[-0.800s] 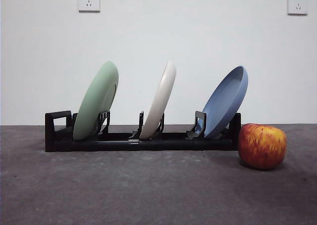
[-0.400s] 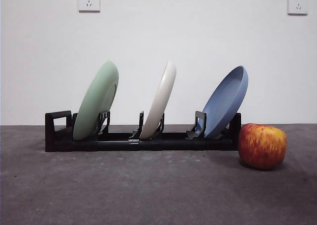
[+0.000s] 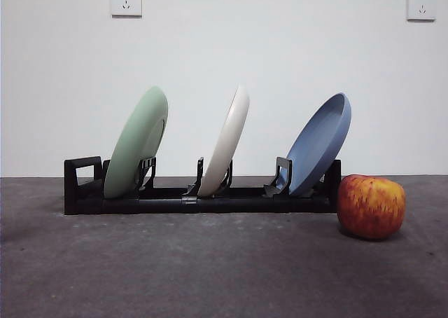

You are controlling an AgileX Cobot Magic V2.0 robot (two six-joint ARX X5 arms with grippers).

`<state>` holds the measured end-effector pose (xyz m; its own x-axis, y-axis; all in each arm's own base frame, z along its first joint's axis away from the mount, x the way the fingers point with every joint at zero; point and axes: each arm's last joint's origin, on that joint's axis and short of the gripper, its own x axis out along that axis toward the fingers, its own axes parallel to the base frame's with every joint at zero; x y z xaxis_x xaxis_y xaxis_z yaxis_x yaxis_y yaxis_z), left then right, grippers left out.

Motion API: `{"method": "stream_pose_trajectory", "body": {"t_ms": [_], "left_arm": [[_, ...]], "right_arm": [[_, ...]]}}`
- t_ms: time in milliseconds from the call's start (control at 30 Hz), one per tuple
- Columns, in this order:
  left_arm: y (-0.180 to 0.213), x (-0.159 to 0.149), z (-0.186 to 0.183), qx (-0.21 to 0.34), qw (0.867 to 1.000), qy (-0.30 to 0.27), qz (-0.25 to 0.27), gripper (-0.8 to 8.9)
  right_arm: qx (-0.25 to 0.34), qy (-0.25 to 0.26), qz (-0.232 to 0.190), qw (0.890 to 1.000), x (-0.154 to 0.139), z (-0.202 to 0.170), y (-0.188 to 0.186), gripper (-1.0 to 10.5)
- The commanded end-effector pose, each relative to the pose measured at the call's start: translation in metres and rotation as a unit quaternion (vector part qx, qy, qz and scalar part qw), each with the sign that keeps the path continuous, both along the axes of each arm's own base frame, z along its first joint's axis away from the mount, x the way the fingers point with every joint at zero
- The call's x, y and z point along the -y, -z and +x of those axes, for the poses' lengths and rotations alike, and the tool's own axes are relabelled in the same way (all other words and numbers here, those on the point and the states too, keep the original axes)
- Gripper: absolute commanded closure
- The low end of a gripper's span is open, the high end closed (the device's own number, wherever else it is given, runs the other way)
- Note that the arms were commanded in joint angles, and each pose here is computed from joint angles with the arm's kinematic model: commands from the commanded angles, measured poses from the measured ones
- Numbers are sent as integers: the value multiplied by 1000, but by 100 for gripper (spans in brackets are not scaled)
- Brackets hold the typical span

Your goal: Take the green plate from the plate rack,put the plate on the table,take the apple from the table,put the apple in the plate

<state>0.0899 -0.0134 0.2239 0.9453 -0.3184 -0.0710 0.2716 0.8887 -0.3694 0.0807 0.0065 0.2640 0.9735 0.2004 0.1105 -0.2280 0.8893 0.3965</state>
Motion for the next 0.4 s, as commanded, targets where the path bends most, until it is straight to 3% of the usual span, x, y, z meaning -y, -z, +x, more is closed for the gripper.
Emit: {"method": "stream_pose_trajectory", "body": {"t_ms": [33, 233, 400], "left_arm": [[-25, 1, 2, 1, 1000, 19, -3, 819], [-83, 5, 17, -21, 996, 82, -5, 819], [-133, 11, 36, -58, 985, 164, 11, 819]], "right_arm": [[23, -24, -22, 999, -1, 0, -32, 950], [25, -126, -35, 991, -7, 16, -95, 950], [13, -210, -42, 977, -12, 38, -136, 950]]}}
